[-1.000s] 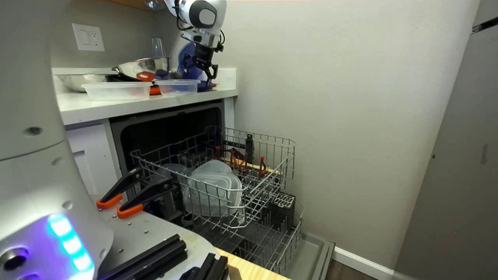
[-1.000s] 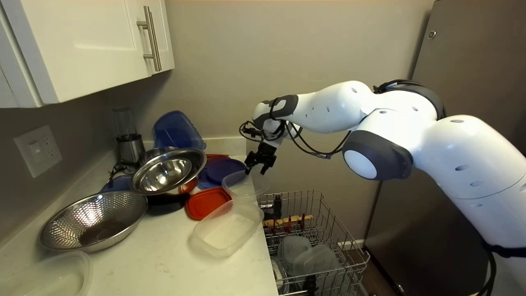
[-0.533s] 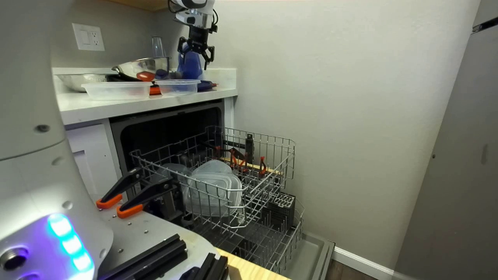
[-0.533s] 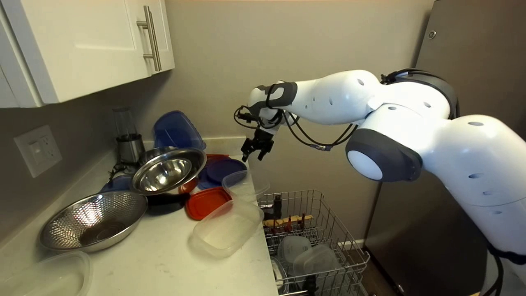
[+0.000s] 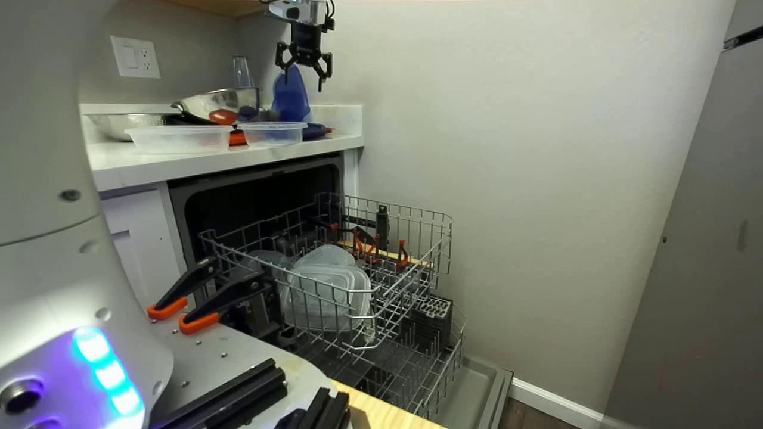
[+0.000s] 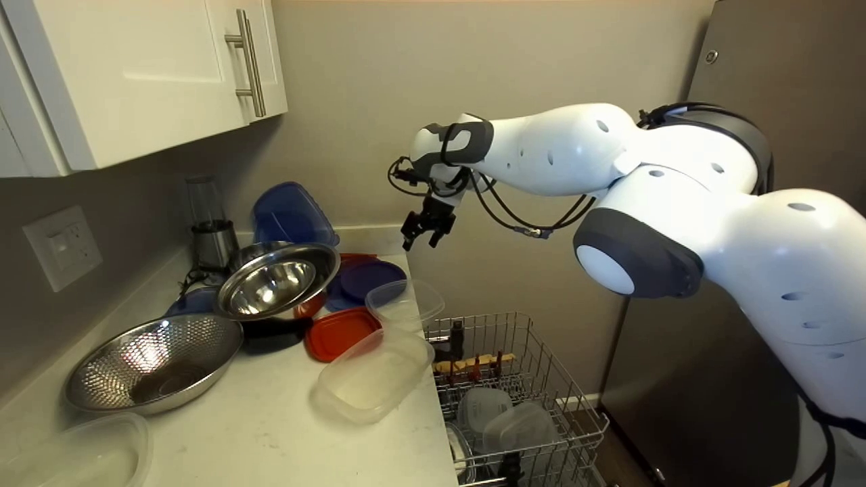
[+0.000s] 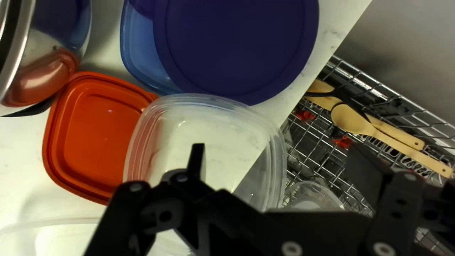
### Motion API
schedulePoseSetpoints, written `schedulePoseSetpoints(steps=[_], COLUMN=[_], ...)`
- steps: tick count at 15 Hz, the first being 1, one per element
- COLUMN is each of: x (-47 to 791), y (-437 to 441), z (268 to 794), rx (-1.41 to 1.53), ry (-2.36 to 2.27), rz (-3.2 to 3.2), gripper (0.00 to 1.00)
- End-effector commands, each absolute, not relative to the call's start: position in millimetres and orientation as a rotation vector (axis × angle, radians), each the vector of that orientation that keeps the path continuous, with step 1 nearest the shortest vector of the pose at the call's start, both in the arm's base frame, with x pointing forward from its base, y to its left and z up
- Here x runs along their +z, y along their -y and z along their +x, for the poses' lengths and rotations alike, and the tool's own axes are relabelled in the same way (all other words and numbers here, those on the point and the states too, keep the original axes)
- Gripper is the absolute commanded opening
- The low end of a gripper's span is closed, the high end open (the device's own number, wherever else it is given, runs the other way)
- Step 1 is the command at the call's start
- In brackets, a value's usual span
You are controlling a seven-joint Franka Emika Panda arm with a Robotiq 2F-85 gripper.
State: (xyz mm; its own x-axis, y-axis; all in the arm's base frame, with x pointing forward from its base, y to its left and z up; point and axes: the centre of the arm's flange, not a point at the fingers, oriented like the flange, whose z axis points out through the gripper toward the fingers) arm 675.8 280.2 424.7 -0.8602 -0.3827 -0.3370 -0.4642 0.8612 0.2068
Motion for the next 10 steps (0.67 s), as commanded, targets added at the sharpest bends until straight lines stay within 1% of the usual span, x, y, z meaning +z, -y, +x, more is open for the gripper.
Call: schedulePoseSetpoints(steps=[1, 2, 10], x=[441, 433, 436], y=[-258, -270, -265], z=[655, 677, 673], rx=[0.385, 0.385, 0.383], ry=[-2.715, -2.738, -2.734], rz=[-0.579, -0.613, -0.594], gripper=[1.0, 1.0, 1.0])
